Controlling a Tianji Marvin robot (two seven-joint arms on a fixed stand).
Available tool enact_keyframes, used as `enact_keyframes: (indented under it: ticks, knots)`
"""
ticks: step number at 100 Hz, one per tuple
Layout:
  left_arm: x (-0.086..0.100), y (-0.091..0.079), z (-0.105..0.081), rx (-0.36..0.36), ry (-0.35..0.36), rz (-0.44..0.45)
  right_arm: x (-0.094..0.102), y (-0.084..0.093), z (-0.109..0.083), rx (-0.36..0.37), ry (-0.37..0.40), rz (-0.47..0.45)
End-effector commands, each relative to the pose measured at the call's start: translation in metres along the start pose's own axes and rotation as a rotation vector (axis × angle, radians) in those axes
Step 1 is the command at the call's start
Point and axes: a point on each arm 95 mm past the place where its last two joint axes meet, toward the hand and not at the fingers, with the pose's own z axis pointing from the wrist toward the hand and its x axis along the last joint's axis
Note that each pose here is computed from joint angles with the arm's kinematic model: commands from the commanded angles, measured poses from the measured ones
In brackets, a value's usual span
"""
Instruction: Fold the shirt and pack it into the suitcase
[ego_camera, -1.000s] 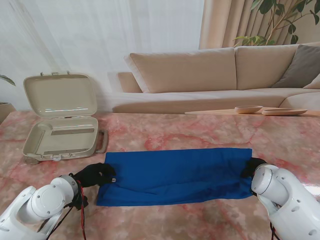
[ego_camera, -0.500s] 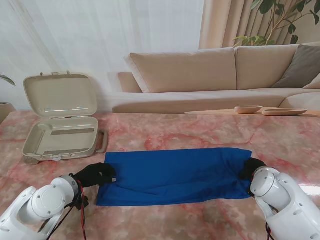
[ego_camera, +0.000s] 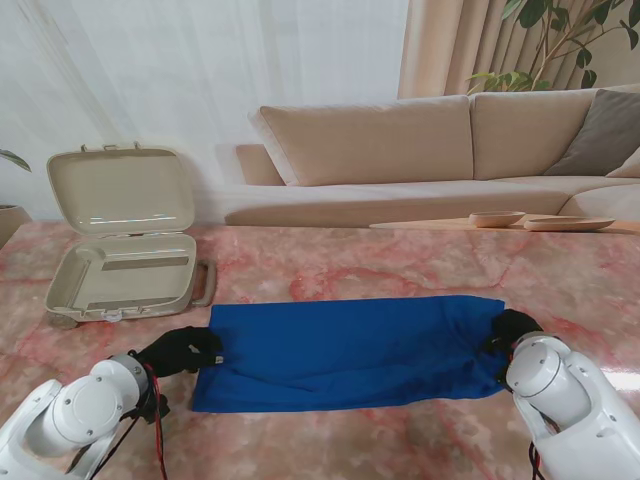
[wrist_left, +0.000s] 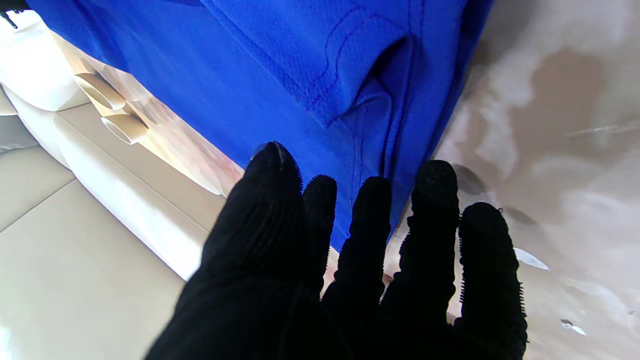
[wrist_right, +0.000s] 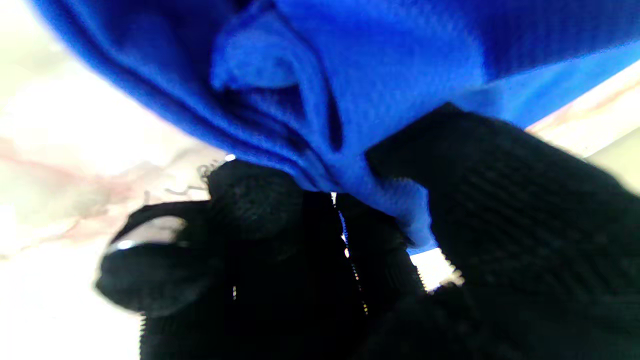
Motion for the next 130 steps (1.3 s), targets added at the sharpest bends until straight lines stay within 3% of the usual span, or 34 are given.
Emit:
enact_keyframes:
  ticks: [1, 29, 71, 130]
  knots:
    - [-0.005, 0.006, -0.002, -0.023, -0.014, 0.003, 0.001, 0.001, -0.003, 0.008, 0.006, 0.012]
    - [-0.011, 0.015, 0.002, -0.082, -0.015, -0.005, 0.005, 0.020, -0.009, -0.029, 0.030, 0.037]
    - [-0.005, 0.024, 0.022, -0.138, 0.035, -0.031, 0.020, 0.051, -0.022, -0.084, 0.095, 0.070]
    - [0.012, 0.033, 0.047, -0.190, 0.102, -0.069, 0.058, 0.071, -0.047, -0.103, 0.233, 0.102]
